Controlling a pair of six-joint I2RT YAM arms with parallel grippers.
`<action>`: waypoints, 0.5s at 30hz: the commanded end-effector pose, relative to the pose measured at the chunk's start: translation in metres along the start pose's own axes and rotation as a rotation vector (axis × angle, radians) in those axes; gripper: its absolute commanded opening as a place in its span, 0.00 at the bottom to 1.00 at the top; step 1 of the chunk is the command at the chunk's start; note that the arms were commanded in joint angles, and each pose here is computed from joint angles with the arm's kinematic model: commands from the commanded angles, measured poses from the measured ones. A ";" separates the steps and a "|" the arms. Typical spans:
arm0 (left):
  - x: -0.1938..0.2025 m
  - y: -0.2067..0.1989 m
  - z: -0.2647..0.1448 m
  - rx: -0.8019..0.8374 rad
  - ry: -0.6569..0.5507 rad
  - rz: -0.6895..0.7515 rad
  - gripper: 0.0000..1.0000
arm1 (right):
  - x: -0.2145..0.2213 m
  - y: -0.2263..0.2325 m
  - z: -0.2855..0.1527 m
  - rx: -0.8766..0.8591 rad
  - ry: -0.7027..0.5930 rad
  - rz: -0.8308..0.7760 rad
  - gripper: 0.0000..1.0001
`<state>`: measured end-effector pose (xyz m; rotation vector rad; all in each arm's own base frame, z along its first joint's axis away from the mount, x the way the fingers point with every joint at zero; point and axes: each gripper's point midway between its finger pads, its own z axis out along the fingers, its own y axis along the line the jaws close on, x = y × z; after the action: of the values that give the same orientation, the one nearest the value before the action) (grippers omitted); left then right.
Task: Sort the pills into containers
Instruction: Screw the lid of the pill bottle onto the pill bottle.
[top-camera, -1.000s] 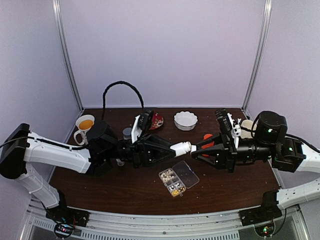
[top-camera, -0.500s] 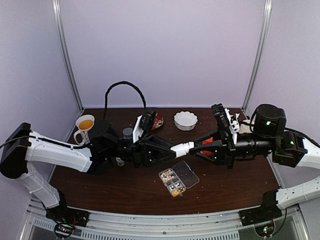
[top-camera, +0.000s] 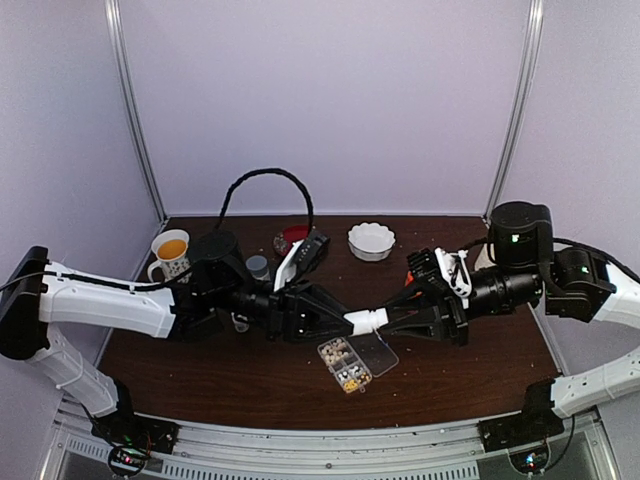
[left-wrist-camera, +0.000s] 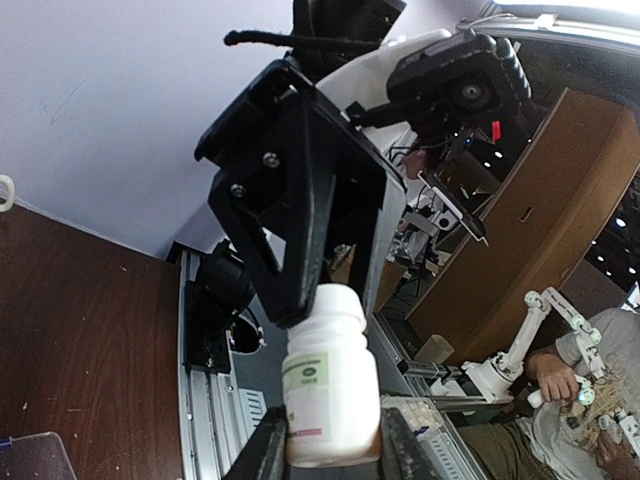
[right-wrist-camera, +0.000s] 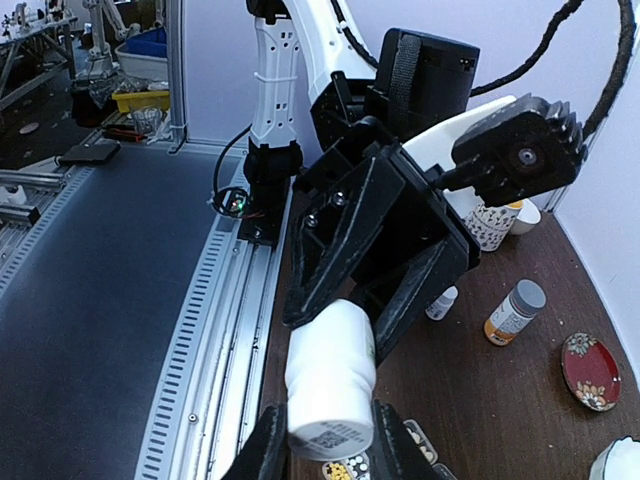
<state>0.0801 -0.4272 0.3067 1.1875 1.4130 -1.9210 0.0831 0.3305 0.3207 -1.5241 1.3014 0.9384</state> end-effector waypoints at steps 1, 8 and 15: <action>-0.019 0.011 0.008 -0.077 -0.053 -0.036 0.00 | -0.006 0.007 0.009 -0.045 -0.004 -0.209 0.00; -0.034 0.005 0.011 -0.019 -0.128 -0.094 0.00 | -0.006 -0.001 0.007 0.073 -0.036 -0.415 0.00; -0.040 0.006 0.016 0.021 -0.148 -0.192 0.00 | 0.006 -0.002 0.014 0.123 -0.008 -0.603 0.00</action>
<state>0.0853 -0.4355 0.3042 1.0751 1.5444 -2.0578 0.0892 0.3242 0.3134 -1.6517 0.9499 0.5514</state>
